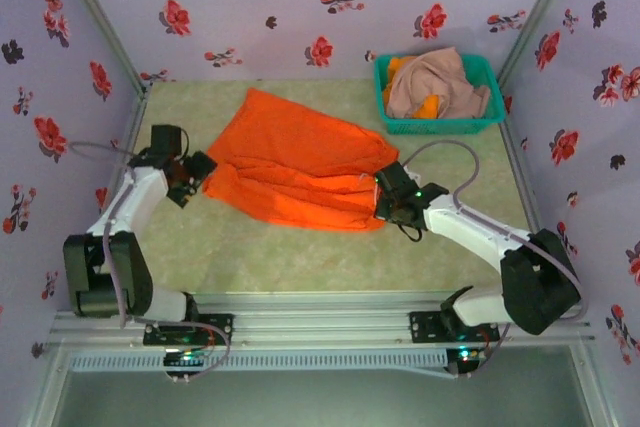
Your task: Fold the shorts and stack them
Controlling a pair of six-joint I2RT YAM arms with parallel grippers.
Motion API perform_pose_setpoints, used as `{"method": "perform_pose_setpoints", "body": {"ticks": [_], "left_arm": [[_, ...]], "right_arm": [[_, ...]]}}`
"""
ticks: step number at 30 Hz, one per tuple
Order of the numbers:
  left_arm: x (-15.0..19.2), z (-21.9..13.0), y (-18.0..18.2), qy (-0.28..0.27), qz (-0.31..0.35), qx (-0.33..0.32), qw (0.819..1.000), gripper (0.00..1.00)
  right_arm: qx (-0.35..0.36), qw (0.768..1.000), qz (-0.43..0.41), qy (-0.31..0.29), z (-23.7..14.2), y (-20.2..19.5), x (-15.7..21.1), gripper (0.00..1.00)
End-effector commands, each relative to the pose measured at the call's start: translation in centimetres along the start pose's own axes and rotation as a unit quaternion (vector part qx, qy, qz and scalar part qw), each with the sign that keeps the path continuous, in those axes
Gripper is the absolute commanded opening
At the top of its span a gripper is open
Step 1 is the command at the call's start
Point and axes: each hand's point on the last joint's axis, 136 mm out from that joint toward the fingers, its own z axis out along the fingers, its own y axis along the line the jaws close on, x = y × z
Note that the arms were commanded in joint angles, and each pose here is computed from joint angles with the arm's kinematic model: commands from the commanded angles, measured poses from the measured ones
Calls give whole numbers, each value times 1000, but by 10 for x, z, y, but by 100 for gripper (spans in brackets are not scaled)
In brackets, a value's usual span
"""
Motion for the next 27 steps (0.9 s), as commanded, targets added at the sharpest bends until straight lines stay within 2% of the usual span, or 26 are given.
{"method": "perform_pose_setpoints", "body": {"ticks": [1, 6, 18, 27], "left_arm": [[36, 15, 12, 55, -57, 25, 997, 77], [44, 29, 10, 67, -59, 53, 995, 62], [31, 56, -3, 61, -36, 68, 995, 45], [22, 60, -11, 47, -19, 79, 996, 37]], "right_arm": [[-11, 1000, 8, 1, 3, 6, 0, 0], [-10, 1000, 7, 1, 4, 5, 1, 0], [-6, 1000, 5, 1, 0, 1, 3, 0], [-2, 1000, 4, 0, -3, -3, 4, 0]]}}
